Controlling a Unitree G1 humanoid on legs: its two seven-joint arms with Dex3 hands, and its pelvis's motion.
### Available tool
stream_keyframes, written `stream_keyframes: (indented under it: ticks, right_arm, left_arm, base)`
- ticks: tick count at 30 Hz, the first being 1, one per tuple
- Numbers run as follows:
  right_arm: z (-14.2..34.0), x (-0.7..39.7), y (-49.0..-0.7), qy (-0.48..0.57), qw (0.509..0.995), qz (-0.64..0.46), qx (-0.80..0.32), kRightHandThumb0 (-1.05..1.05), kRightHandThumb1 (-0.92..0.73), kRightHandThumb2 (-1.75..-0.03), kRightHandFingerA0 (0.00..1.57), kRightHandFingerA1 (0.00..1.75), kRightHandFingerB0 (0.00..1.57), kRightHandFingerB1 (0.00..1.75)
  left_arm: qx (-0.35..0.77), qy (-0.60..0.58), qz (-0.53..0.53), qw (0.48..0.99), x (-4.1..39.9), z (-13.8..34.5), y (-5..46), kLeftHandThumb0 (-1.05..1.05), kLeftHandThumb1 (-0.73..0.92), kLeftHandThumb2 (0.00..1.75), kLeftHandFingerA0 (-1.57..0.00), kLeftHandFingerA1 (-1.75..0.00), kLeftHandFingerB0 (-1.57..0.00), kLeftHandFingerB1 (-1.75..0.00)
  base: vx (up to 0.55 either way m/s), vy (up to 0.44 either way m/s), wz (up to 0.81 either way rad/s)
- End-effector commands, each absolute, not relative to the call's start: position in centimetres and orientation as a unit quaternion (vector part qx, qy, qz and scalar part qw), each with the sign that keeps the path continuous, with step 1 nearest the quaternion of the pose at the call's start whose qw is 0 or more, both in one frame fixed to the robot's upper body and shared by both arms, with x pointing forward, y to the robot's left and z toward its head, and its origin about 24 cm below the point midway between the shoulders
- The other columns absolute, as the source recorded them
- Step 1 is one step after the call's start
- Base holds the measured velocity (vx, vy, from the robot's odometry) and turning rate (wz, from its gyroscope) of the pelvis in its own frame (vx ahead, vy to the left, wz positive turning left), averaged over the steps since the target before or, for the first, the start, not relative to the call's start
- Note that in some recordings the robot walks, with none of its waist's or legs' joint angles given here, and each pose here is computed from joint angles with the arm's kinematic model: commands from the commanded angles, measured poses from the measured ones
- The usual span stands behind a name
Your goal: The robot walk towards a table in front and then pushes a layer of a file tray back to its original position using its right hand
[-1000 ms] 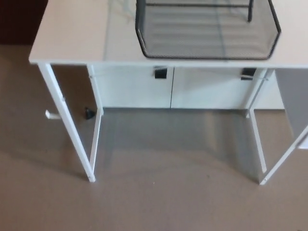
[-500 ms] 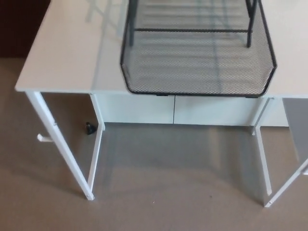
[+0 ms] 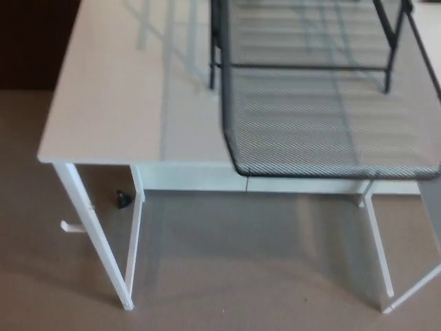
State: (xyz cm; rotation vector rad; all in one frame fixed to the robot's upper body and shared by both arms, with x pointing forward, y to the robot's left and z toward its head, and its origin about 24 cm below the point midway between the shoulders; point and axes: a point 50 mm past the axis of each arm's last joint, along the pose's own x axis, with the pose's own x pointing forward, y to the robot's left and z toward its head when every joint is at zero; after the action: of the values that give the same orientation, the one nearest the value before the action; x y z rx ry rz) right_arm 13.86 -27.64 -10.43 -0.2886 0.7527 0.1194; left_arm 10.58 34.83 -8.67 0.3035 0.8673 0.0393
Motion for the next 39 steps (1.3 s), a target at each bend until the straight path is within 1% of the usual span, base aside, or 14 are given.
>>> stream_keyframes:
  ticks: [1,5,9,17,18,22,27,29,35,37,39]
  right_arm:
    - [-10.37,13.9,-28.18,0.373,0.917,0.047,-0.135,-0.34,-0.56,-0.57,0.67,0.46,0.57,0.43]
    - [-10.38,13.69,-28.09,0.372,0.916,0.053,-0.143,-0.34,-0.56,-0.57,0.65,0.46,0.55,0.43]
    - [-10.44,13.43,-28.16,0.374,0.915,0.05,-0.14,-0.35,-0.56,-0.57,0.67,0.46,0.57,0.43]
    - [-10.39,13.58,-28.14,0.372,0.914,0.055,-0.148,-0.35,-0.56,-0.57,0.67,0.46,0.56,0.43]
    - [-10.39,13.73,-28.09,0.372,0.915,0.053,-0.144,-0.34,-0.55,-0.56,0.66,0.46,0.56,0.43]
    - [-10.38,13.92,-28.05,0.372,0.916,0.053,-0.144,-0.35,-0.55,-0.56,0.68,0.46,0.58,0.43]
    - [-10.4,13.9,-28.05,0.374,0.915,0.053,-0.142,-0.36,-0.56,-0.57,0.67,0.46,0.57,0.43]
    - [-10.4,13.89,-28.05,0.374,0.915,0.052,-0.14,-0.35,-0.56,-0.57,0.68,0.46,0.57,0.43]
    - [-10.39,14.04,-27.96,0.373,0.915,0.052,-0.144,-0.34,-0.55,-0.56,0.68,0.46,0.57,0.43]
    - [-10.39,13.89,-27.82,0.372,0.915,0.057,-0.145,-0.32,-0.57,-0.57,0.65,0.46,0.54,0.43]
    - [-10.39,13.86,-27.83,0.371,0.915,0.061,-0.146,-0.33,-0.57,-0.56,0.66,0.46,0.55,0.42]
  left_arm:
    - [0.162,0.415,0.012,0.895,10.67,-8.45,35.0,-0.3,0.5,0.55,-0.69,-0.43,-0.51,-0.38]
    - [0.145,0.417,0.017,0.897,10.57,-8.48,35.08,-0.26,0.51,0.55,-0.69,-0.43,-0.51,-0.39]
    - [0.146,0.421,0.016,0.895,10.35,-8.63,35.01,-0.27,0.51,0.55,-0.71,-0.44,-0.51,-0.39]
    - [0.159,0.419,0.012,0.894,10.35,-8.59,35.02,-0.29,0.51,0.55,-0.7,-0.43,-0.51,-0.38]
    - [0.158,0.42,0.013,0.894,10.37,-8.6,35.06,-0.29,0.5,0.55,-0.73,-0.44,-0.52,-0.39]
    - [0.156,0.42,0.016,0.894,10.3,-8.61,35.03,-0.28,0.51,0.55,-0.72,-0.43,-0.52,-0.39]
    - [0.161,0.421,0.012,0.893,10.27,-8.6,35.05,-0.3,0.51,0.55,-0.74,-0.44,-0.51,-0.38]
    - [0.158,0.421,0.013,0.893,10.25,-8.61,35.04,-0.29,0.51,0.55,-0.72,-0.44,-0.51,-0.39]
    - [0.156,0.421,0.016,0.893,10.32,-8.58,35.14,-0.29,0.5,0.55,-0.71,-0.43,-0.51,-0.38]
    - [0.162,0.425,0.016,0.891,10.14,-8.6,35.23,-0.3,0.5,0.55,-0.73,-0.43,-0.52,-0.38]
    - [0.16,0.426,0.017,0.891,10.09,-8.62,35.24,-0.29,0.5,0.55,-0.73,-0.43,-0.53,-0.39]
  base:
    - [0.14,0.134,0.03]
    - [0.13,0.056,0.06]
    - [0.13,-0.026,0.05]
    - [0.13,-0.117,0.0]
    - [0.09,-0.033,-0.11]
    - [0.09,-0.011,-0.1]
    - [0.02,0.202,-0.03]
    - [0.06,0.132,0.07]
    - [0.1,-0.009,0.08]
    - [0.0,0.0,0.0]
    - [0.0,0.0,0.0]
